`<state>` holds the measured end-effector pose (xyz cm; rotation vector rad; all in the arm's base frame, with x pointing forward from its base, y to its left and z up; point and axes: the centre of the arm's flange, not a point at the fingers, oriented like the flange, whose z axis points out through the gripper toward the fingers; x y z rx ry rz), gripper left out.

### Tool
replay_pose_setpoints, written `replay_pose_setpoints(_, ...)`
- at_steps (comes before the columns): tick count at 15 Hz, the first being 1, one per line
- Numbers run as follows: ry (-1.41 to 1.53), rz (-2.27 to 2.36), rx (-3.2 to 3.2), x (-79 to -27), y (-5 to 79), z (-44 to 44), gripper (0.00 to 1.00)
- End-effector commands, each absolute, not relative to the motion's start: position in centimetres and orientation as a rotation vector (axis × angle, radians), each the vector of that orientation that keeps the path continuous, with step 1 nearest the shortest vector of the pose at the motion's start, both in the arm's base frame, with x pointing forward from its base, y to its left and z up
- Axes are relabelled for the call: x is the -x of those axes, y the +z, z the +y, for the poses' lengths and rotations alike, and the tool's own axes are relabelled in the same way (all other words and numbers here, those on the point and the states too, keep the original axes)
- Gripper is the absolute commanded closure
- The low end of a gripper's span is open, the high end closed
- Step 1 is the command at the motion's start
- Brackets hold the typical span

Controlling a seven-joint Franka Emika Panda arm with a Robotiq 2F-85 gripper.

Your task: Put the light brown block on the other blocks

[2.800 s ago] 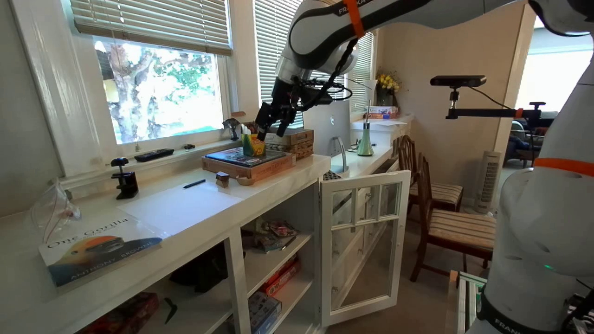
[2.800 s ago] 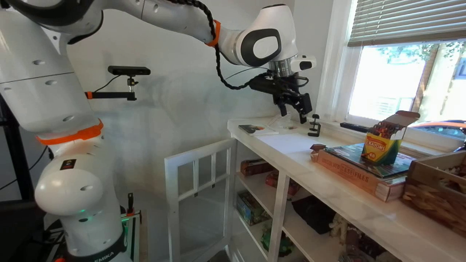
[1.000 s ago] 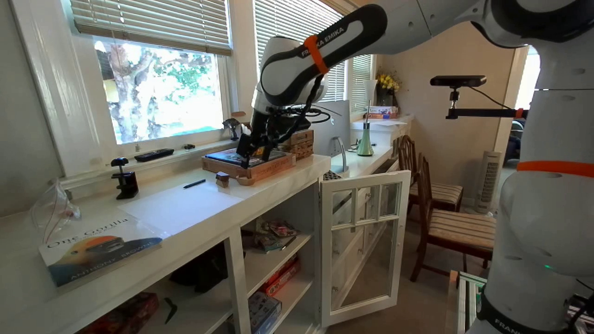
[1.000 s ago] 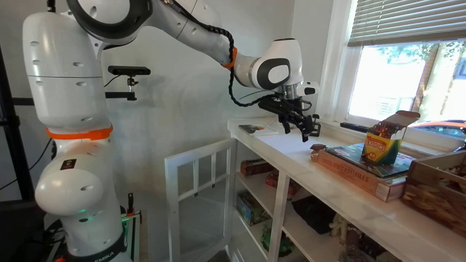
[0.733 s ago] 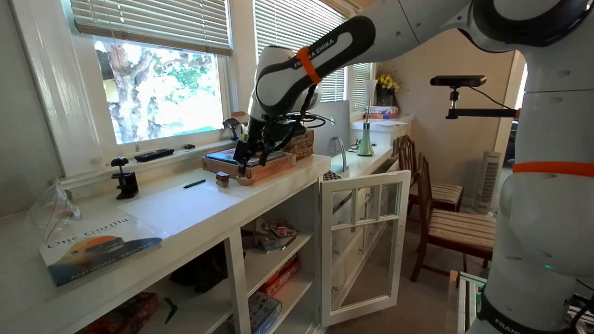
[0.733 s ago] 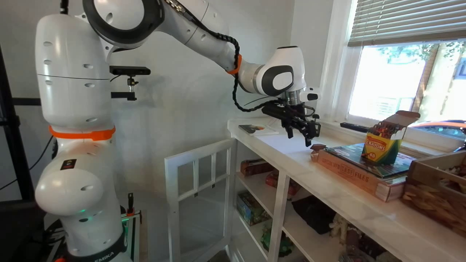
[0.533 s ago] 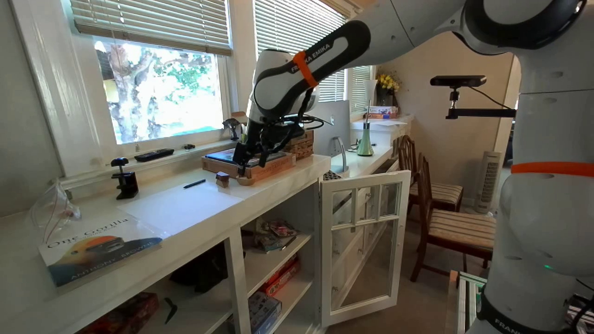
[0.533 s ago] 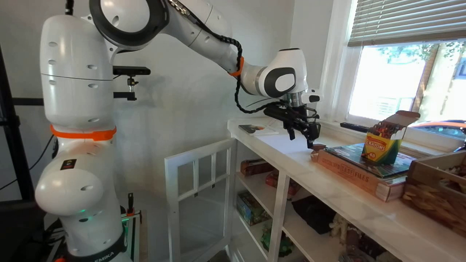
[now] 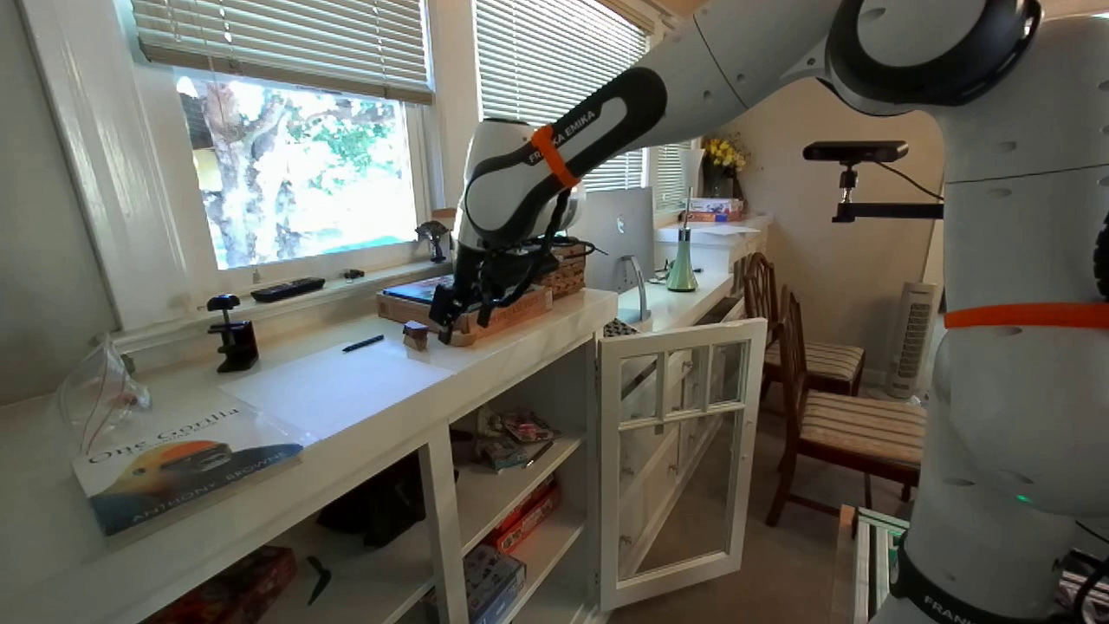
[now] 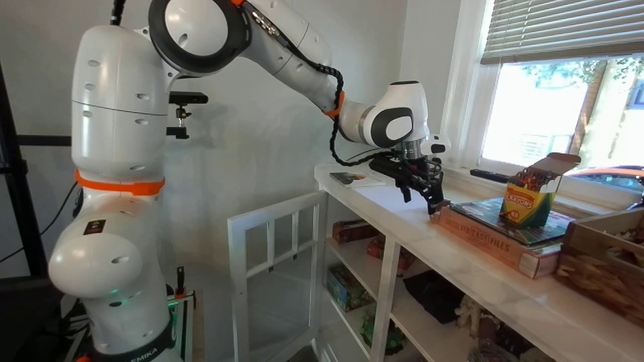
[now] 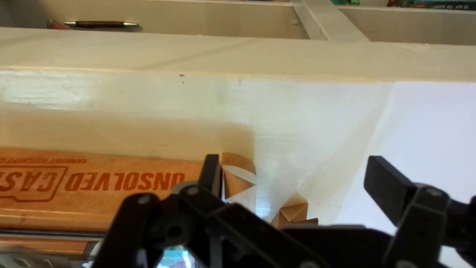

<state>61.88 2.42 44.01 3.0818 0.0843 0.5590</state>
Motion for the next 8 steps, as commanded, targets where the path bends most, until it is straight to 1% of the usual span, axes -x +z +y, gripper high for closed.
replay_pose_setpoints(1,0.572,0.092,-3.070,-62.9,42.8,2.1,0.00)
replay_pose_setpoints(8,0.600,0.082,-3.057,-63.5,41.7,1.7,0.00)
